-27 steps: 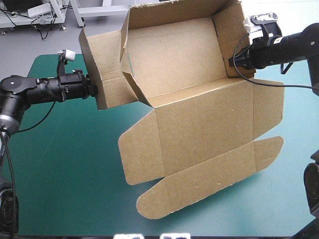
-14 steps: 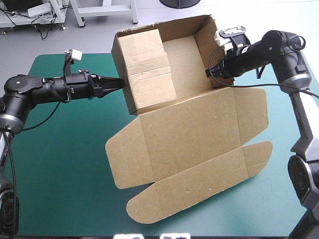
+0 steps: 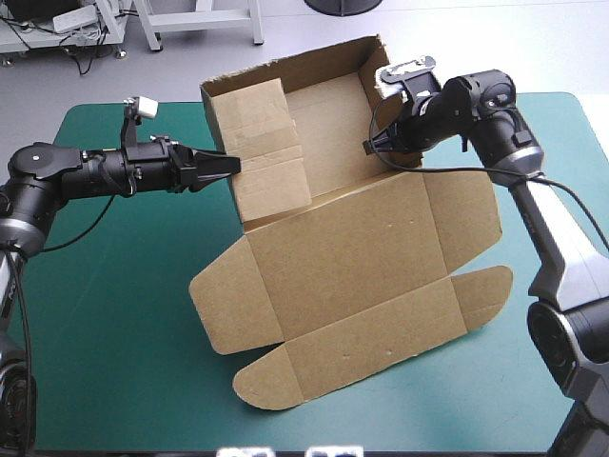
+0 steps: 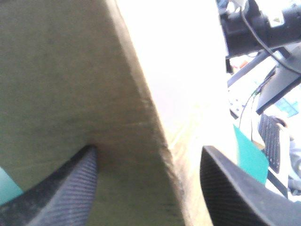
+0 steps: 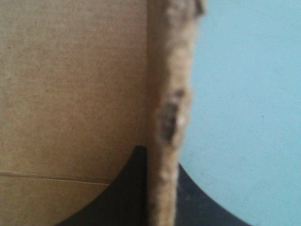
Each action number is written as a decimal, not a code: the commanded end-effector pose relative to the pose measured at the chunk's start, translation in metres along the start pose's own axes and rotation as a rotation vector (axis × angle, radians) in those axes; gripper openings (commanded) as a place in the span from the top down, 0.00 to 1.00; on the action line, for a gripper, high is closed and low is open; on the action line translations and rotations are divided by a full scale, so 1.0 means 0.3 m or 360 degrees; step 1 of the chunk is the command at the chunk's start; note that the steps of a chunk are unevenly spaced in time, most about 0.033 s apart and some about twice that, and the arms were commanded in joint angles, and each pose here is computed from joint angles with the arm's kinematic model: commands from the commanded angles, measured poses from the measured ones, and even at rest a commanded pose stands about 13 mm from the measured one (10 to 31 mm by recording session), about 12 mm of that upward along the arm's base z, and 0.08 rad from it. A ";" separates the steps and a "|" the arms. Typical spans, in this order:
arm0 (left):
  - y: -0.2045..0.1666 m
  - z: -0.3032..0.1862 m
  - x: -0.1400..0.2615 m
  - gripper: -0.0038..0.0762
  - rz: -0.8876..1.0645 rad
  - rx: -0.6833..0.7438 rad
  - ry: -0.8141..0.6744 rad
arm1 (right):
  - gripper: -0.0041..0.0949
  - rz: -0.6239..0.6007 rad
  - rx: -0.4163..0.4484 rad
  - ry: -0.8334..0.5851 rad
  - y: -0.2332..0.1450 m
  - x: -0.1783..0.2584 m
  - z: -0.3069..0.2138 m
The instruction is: Fold the box
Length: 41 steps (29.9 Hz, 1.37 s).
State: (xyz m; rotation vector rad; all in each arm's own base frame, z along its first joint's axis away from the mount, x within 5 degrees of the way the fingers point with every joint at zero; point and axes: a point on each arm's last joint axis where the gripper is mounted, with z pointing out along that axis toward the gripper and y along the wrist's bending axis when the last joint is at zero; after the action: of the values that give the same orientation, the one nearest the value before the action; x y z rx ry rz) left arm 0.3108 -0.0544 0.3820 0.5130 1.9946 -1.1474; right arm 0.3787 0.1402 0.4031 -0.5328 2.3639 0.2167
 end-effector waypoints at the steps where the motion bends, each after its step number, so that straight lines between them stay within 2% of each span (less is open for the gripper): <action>1: -0.066 -0.025 -0.027 0.38 0.0034 0.0009 -0.0026 | 0.98 0.0059 -0.0070 -0.0290 0.051 -0.060 -0.102; 12: 0.018 -0.038 -0.005 0.38 -0.0179 -0.0458 0.0063 | 0.98 0.0138 -0.0153 -0.0290 0.110 -0.069 -0.033; 17: 0.004 -0.007 -0.020 0.38 -0.0243 -0.0557 -0.0029 | 0.98 0.0145 -0.0188 -0.0285 0.158 -0.072 0.012; 23: -0.009 0.052 0.003 0.39 -0.0226 -0.0819 0.0050 | 0.98 0.0142 -0.0223 -0.0271 0.193 -0.071 0.045; 26: -0.018 0.078 0.005 0.46 -0.0196 -0.0939 0.0039 | 0.98 0.0136 -0.0228 -0.0240 0.199 -0.065 0.050; 29: -0.032 0.106 -0.007 0.59 -0.0141 -0.0983 -0.0045 | 0.98 0.0134 -0.0229 -0.0228 0.201 -0.062 0.050; 30: -0.038 0.117 -0.010 0.68 -0.0127 -0.0982 -0.0070 | 0.98 0.0133 -0.0230 -0.0225 0.202 -0.062 0.050; 35: -0.022 0.142 -0.002 0.95 -0.0126 -0.0987 -0.0042 | 0.98 0.0142 -0.0230 -0.0167 0.203 -0.051 0.066; 41: 0.040 0.193 0.045 0.96 -0.0186 -0.0994 0.0164 | 0.98 0.0128 -0.0216 0.0104 0.203 0.001 0.158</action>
State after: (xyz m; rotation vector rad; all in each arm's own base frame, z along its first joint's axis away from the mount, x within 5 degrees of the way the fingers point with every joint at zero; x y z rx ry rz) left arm 0.3393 -0.0829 0.3295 0.1134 2.4106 -0.3890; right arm 0.3922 0.1950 0.3486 -0.4920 2.5035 0.2517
